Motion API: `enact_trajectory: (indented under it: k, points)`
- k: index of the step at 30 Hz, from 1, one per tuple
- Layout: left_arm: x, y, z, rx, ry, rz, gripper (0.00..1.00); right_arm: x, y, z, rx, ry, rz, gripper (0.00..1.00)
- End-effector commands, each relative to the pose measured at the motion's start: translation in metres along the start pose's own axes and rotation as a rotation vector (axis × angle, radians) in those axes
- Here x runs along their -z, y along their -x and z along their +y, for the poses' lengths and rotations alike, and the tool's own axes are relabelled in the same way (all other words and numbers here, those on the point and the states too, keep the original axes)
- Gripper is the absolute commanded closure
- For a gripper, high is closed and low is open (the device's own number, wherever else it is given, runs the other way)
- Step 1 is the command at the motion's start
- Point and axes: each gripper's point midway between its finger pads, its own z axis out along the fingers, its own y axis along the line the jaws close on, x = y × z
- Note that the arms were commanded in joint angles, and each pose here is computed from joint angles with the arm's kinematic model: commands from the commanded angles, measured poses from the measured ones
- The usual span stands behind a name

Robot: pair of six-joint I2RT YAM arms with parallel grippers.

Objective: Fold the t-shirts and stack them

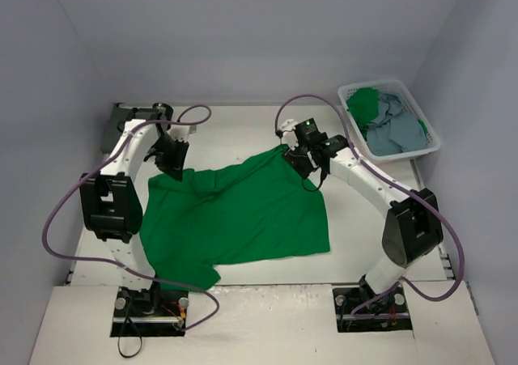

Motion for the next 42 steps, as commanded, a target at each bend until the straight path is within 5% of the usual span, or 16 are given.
enact_trajectory:
  k: [1, 3, 7, 9, 14, 19, 33, 42]
  points:
    - [0.019, 0.011, -0.035, -0.018, -0.073, -0.054, 0.91, -0.013, -0.003, 0.035, 0.007, 0.170, 0.012, 0.43]
    - [0.014, 0.011, -0.040, -0.058, -0.072, -0.041, 0.91, -0.027, -0.010, 0.054, 0.020, 0.251, 0.038, 0.50]
    - [-0.008, 0.000, -0.048, -0.134, -0.074, 0.039, 0.91, -0.051, -0.023, 0.073, 0.045, 0.327, 0.097, 0.91]
    - [-0.018, -0.006, -0.051, -0.165, -0.084, 0.075, 0.91, -0.064, -0.032, 0.081, 0.057, 0.348, 0.137, 0.96]
    - [-0.029, -0.005, -0.050, -0.213, -0.097, 0.083, 0.90, -0.069, -0.032, 0.091, 0.048, 0.390, 0.142, 0.85]
    - [-0.029, 0.008, -0.047, -0.215, -0.072, 0.049, 0.88, -0.062, -0.028, 0.094, 0.038, 0.410, 0.120, 0.63]
    - [-0.068, 0.040, -0.048, -0.301, 0.055, 0.000, 0.84, -0.052, -0.031, 0.103, 0.045, 0.432, 0.114, 0.61]
    - [-0.069, 0.051, -0.052, -0.326, 0.091, -0.072, 0.60, -0.053, -0.038, 0.109, 0.052, 0.450, 0.131, 0.57]
